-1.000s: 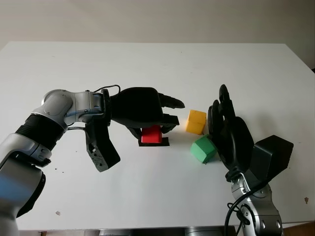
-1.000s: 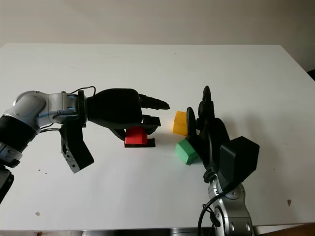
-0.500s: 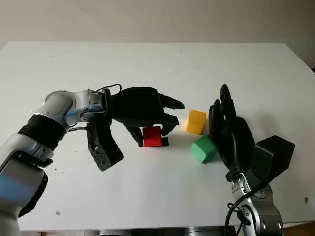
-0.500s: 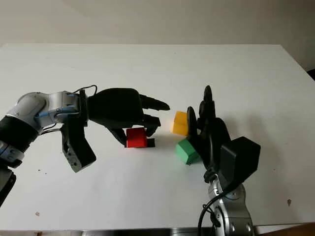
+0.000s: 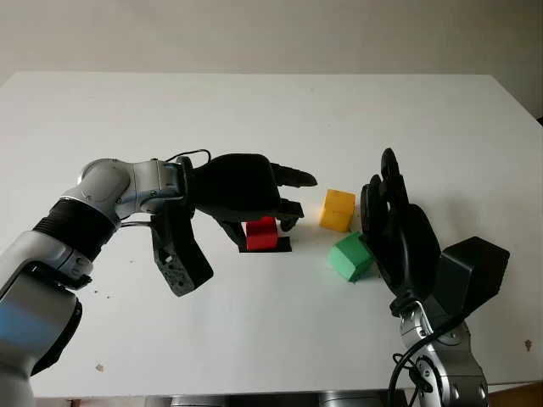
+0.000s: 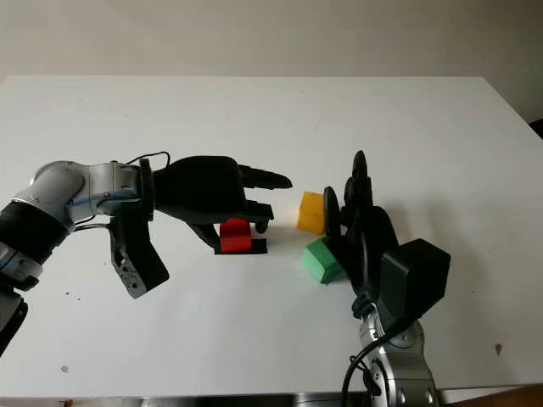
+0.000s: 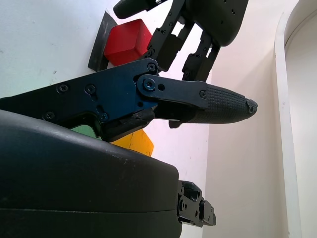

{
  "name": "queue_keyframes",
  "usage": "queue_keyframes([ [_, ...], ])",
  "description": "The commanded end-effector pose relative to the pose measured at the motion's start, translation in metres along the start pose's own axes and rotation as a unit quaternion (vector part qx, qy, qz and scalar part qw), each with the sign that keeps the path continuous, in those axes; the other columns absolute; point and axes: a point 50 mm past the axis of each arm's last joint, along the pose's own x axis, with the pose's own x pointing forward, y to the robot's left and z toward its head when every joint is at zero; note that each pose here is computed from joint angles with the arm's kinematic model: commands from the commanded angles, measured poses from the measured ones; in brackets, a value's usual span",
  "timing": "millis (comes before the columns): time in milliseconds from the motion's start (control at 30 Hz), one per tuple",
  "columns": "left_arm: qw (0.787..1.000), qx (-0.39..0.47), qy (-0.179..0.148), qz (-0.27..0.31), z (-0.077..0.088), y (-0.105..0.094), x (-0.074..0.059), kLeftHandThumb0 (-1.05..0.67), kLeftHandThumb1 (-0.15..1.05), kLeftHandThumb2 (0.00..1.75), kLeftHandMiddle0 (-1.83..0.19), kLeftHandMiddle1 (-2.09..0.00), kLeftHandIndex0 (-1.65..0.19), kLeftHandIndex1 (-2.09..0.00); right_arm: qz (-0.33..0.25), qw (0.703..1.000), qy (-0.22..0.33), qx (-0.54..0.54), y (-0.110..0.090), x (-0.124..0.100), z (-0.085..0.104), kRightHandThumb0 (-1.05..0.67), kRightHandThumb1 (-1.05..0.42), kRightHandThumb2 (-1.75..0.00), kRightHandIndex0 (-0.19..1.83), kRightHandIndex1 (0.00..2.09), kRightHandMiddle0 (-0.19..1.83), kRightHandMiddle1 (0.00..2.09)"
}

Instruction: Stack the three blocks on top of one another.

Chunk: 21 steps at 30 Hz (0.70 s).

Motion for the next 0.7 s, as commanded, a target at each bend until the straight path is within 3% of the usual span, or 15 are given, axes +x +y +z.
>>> queue_keyframes([
  [0, 1.0, 0.01, -0.003, 0.0, -0.001, 0.001, -0.001, -0.59, 0.91, 0.05, 0.06, -0.04, -0.18, -0.36, -0.002, 1.0, -0.009, 0.003, 0.0, -0.001, 0.004, -0.76, -1.05, -0.56, -0.19, 0.0, -0.19, 0.0],
  [433, 1.0, 0.002, 0.001, 0.009, -0.003, 0.003, -0.004, -0.52, 0.89, 0.05, 0.12, -0.04, -0.06, -0.18, -0.002, 1.0, -0.006, 0.001, -0.001, 0.0, 0.003, -0.76, -1.05, -0.56, -0.19, 0.0, -0.19, 0.0],
  [667, 0.993, -0.078, 0.061, 0.066, -0.022, 0.016, -0.021, -0.79, 0.94, 0.07, 0.18, -0.03, 0.18, -0.02, 0.0, 1.0, -0.006, 0.002, 0.0, -0.001, 0.003, -0.75, -1.05, -0.56, -0.19, 0.0, -0.19, 0.0],
])
